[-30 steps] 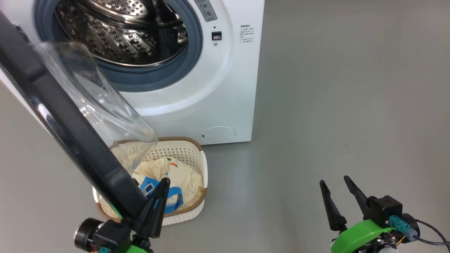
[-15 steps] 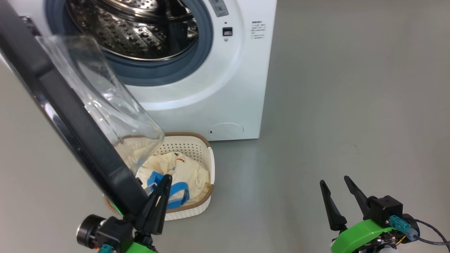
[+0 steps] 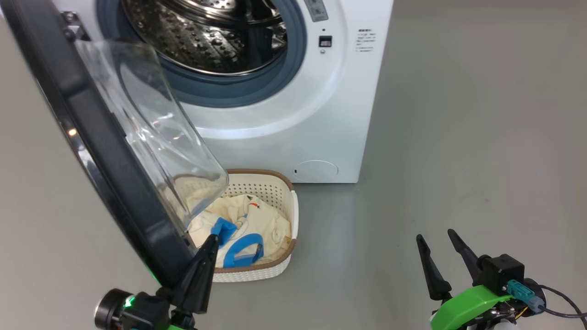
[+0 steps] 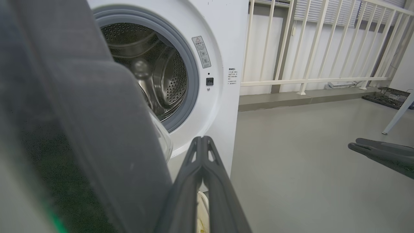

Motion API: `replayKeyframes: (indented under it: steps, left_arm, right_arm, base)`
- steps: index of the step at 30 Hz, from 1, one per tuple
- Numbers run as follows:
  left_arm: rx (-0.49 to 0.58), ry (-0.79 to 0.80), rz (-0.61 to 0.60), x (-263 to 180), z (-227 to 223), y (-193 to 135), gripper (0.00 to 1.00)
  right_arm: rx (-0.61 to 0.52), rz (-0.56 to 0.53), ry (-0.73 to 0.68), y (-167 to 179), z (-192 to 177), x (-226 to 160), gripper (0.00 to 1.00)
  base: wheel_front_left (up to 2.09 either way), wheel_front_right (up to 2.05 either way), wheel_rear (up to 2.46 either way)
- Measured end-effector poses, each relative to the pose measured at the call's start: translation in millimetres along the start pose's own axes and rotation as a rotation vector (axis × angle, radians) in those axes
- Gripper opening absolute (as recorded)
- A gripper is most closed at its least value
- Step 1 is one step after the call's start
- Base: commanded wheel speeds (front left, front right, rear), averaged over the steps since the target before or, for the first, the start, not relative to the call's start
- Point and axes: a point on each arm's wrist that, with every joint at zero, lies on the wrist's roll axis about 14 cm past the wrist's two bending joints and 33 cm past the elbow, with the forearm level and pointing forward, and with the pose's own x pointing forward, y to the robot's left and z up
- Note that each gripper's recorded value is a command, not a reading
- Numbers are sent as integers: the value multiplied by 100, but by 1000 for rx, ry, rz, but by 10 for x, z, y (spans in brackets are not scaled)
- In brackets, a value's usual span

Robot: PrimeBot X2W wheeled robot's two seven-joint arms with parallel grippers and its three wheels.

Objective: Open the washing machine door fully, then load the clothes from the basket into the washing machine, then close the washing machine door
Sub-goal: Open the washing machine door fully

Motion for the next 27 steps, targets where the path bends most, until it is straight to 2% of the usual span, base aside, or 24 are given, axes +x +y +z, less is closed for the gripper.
replayKeyframes:
  steps: [12,27]
  left_arm:
    - [18,6,120,-253,11,297,0]
    - [17,21,436,-790,2,1079,0]
  right_arm:
    - [-2,72,0,251,12,100,100]
    - [6,163,-1,577,26,202,100]
  base:
    - [0,0,0]
    - [0,0,0]
